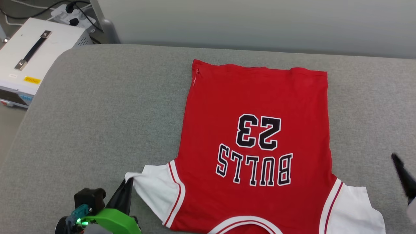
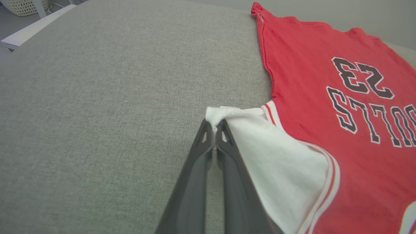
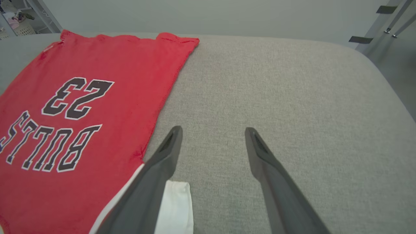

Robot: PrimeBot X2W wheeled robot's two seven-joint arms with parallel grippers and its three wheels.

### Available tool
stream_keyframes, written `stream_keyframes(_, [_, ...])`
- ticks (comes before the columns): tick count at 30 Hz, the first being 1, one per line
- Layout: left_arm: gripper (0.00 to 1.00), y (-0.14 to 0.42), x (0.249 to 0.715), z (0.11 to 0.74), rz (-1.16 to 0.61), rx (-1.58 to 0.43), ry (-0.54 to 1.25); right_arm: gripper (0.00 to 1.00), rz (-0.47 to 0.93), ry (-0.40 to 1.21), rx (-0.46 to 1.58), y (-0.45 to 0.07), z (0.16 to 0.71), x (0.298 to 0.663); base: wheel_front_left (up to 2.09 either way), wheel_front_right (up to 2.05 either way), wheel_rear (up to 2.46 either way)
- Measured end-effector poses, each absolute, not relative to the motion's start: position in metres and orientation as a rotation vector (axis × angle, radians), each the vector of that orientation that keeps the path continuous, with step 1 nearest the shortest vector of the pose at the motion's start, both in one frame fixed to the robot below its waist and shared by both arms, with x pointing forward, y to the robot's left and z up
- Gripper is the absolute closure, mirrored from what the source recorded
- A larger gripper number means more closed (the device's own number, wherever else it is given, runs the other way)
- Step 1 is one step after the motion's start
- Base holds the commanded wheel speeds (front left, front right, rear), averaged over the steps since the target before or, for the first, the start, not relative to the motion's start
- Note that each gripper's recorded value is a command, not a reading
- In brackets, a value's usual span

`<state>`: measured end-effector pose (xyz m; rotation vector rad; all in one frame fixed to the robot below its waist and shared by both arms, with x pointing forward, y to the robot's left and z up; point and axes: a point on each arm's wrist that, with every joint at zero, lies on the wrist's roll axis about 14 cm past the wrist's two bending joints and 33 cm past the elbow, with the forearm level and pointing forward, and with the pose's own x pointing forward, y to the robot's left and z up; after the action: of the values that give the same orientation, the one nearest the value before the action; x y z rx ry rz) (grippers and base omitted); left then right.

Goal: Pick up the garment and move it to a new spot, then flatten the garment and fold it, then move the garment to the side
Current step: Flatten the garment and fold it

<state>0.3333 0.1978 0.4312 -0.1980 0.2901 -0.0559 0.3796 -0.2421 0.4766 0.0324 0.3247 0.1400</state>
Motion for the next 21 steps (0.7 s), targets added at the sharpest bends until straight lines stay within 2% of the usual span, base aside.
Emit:
stream_keyframes(5, [1.0, 0.19, 0.354, 0.448, -0.069, -0.192, 0.222, 0.0, 0.177, 0.138, -0.072, -0.239, 0.551, 0.452, 0.0, 0.0, 0.0])
stream_keyframes(8, [1.0, 0.189, 0.366, 0.454, -0.068, -0.182, 0.189, 0.0, 0.203, 0.143, -0.118, -0.231, 0.571, 0.492, 0.0, 0.0, 0.0])
stream_keyframes(14, [1.0, 0.186, 0.384, 0.457, -0.043, -0.203, 0.155, 0.0, 0.264, 0.449, -0.211, -0.211, 0.535, 0.555, 0.0, 0.0, 0.0])
stream_keyframes(21, [1.0, 0.189, 0.397, 0.447, -0.019, -0.208, 0.158, 0.0, 0.288, 0.855, -0.204, -0.193, 0.473, 0.591, 0.0, 0.0, 0.0])
